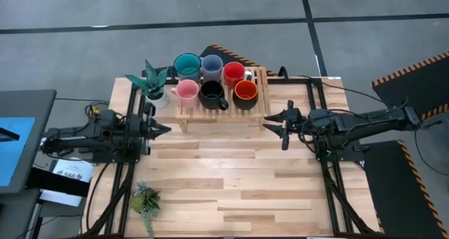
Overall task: Place coffee mugs
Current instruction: Return to Home Position
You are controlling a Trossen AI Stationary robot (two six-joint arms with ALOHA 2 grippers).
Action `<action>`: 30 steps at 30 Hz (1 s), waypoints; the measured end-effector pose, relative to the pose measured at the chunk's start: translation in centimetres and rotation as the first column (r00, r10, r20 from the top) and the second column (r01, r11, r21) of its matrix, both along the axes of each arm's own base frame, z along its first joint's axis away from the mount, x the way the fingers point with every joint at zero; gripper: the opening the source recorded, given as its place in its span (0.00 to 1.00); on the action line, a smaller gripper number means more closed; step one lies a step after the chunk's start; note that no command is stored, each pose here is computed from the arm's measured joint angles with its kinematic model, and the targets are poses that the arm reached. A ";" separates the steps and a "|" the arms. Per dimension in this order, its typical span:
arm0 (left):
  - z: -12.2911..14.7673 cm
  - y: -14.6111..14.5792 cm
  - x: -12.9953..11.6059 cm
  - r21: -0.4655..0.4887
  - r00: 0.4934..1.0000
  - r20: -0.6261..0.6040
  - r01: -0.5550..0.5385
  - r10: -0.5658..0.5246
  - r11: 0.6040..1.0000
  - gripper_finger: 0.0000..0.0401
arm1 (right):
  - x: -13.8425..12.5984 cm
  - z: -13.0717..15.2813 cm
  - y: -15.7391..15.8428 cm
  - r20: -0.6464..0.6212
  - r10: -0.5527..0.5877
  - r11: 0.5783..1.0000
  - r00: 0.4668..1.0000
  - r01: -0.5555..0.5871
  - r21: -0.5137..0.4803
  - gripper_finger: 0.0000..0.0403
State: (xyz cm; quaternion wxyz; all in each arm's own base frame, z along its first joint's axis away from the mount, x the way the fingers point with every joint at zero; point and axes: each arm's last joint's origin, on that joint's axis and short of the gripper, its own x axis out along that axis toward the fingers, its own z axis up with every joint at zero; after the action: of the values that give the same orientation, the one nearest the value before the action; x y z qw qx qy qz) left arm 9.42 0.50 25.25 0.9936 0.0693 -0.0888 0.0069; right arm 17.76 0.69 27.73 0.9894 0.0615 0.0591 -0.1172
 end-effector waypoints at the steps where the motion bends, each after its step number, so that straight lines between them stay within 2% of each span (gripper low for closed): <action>1: -0.5 -0.1 -0.2 -0.004 1.000 0.009 0.005 -0.005 1.000 0.00 | 0.0 0.0 0.0 0.000 0.000 1.000 1.000 0.000 0.000 0.39; 9: -4.4 -0.4 -0.5 0.013 0.992 0.104 0.073 -0.074 0.997 0.00 | 0.0 0.0 0.0 -0.003 0.000 1.000 1.000 0.000 -0.001 0.39; 13: -5.8 -0.4 -0.1 -0.012 0.991 0.107 0.079 -0.078 0.997 0.00 | 0.0 0.0 0.0 -0.007 0.000 1.000 1.000 0.000 -0.001 0.39; 18: -6.4 -0.4 0.0 -0.039 0.995 0.053 0.092 -0.090 0.995 0.00 | 0.0 0.0 0.0 -0.006 0.001 1.000 1.000 -0.001 0.004 0.39; 30: -6.2 -0.4 0.0 -0.052 0.992 0.078 0.106 -0.101 0.993 0.00 | -0.1 -0.4 0.0 -0.036 -0.006 0.999 0.999 0.008 0.050 0.39</action>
State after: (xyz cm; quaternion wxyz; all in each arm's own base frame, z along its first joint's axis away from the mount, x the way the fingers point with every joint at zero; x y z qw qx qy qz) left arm 9.40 0.07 19.07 0.9902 0.0365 -0.1292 -0.0397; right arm 17.67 0.72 27.31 0.9859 0.0845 0.0796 -0.1204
